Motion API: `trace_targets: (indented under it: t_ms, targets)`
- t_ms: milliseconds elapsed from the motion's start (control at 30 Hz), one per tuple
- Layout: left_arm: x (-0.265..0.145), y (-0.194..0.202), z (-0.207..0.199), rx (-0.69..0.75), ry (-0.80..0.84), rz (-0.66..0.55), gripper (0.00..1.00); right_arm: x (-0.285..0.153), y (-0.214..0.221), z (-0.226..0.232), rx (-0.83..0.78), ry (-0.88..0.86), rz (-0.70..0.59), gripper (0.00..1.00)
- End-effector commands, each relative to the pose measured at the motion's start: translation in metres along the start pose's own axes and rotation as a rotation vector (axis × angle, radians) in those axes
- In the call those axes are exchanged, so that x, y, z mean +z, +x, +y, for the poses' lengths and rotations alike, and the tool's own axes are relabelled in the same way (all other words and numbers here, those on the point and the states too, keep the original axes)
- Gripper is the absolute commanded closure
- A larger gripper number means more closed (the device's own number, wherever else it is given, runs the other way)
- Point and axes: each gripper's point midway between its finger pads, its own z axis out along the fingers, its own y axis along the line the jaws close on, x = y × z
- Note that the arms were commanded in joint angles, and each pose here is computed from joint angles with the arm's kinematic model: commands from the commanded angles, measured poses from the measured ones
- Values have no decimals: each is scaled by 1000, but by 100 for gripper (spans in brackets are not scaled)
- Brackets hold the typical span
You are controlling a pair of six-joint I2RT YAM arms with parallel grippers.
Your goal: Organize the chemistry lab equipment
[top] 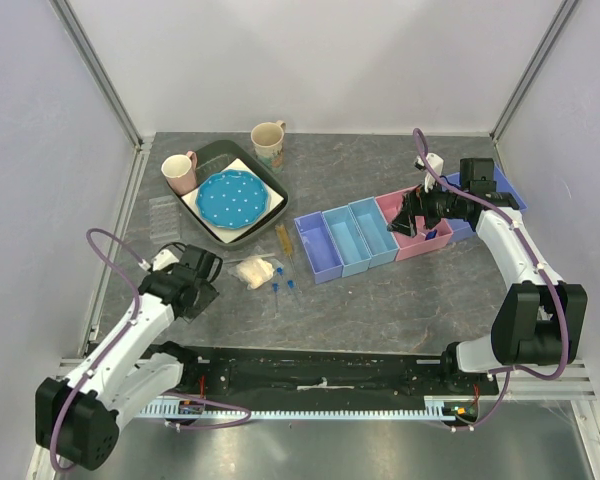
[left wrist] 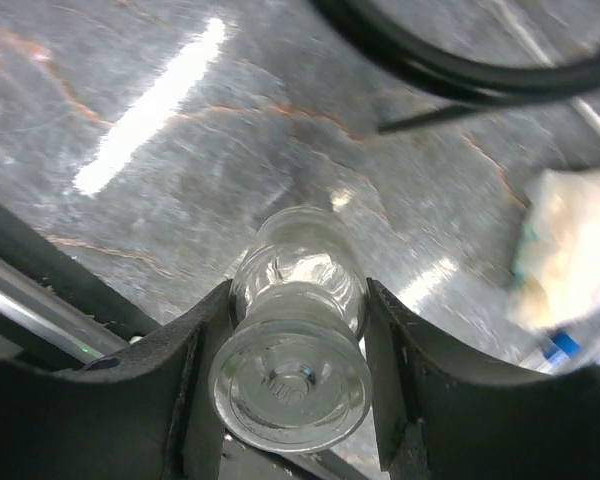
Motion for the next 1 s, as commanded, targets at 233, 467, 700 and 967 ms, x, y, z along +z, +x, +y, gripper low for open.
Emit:
trace_targets:
  t_ms: [233,467,700,967]
  targets:
    - [-97,40,-101,421,799,261,91,-4,-11,2,-52,-6,-31,2]
    - [-163,46,-149,606,1115,281,91,-5,-11,0,-59,8,-28,2]
    - [-198,76,-226,838,1182,267,91,-14,-16,-9,-76,70,-37,2]
    - [-237,105,-334,1017,1289,194,91,-68,-38,-63,63,404,-178,2]
